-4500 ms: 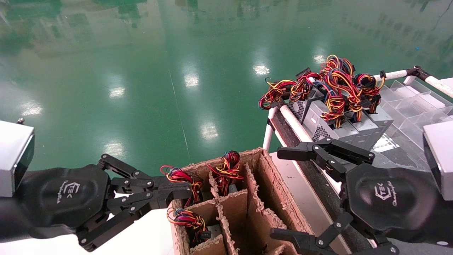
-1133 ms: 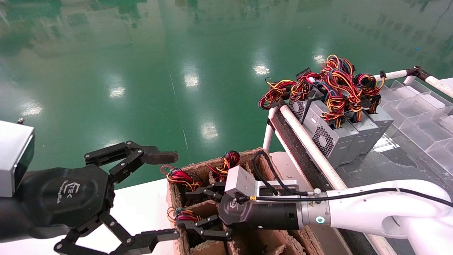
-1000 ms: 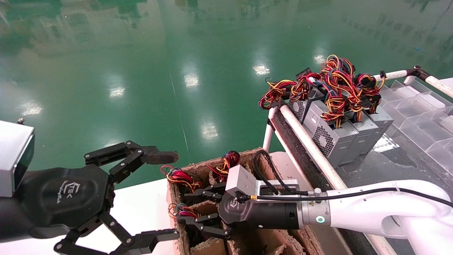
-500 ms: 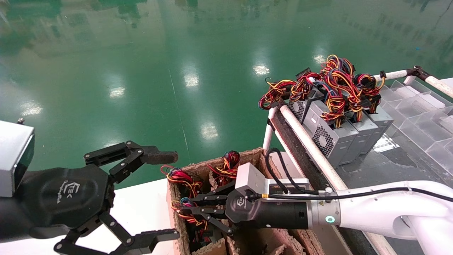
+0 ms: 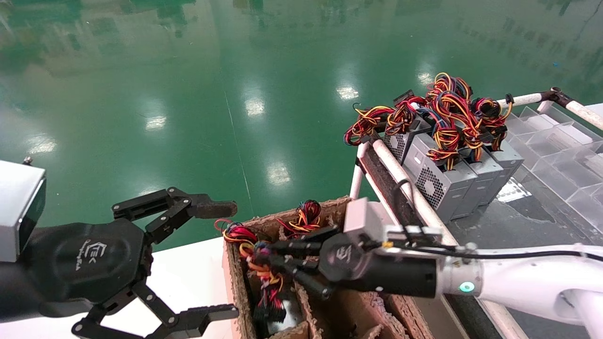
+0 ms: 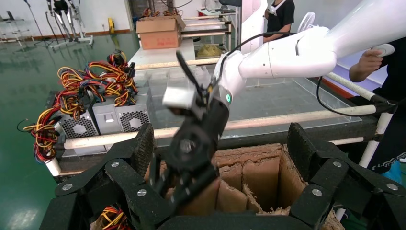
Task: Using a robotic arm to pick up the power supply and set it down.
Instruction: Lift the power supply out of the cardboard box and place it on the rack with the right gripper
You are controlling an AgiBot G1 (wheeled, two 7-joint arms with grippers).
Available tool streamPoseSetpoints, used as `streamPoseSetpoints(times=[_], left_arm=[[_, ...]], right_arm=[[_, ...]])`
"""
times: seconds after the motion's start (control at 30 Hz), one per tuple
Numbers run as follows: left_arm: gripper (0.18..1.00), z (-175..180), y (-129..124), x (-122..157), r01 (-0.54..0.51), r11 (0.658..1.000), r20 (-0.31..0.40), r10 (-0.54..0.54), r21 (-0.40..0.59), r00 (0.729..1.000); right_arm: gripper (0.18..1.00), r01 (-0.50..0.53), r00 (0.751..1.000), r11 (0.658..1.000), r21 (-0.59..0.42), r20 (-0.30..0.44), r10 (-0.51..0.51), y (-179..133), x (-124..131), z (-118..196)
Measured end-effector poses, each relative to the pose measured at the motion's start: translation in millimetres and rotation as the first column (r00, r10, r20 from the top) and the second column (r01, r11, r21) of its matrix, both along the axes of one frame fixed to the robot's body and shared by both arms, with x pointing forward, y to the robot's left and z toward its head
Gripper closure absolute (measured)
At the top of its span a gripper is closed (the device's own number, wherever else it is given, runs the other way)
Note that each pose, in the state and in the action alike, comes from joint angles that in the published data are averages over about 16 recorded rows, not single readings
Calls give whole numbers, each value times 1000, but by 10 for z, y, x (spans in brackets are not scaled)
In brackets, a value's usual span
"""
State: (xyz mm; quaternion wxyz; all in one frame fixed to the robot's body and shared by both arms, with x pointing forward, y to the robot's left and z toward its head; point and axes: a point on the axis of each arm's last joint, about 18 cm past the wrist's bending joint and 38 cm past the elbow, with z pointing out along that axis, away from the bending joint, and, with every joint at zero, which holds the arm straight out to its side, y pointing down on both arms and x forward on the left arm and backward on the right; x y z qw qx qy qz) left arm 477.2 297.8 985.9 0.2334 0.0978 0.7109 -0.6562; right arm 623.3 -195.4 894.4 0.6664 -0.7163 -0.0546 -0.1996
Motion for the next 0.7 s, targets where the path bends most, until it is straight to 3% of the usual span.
streamPoseSetpoints(times=[0.37, 0.7], left_arm=[[184, 0, 0, 0, 0, 1000, 0, 0, 0, 1000], [184, 0, 0, 0, 0, 1000, 0, 0, 0, 1000]], right_arm=[[931, 11, 998, 984, 179, 57, -22, -472, -189, 515], [933, 12, 985, 959, 284, 162, -60, -948, -499, 1049]])
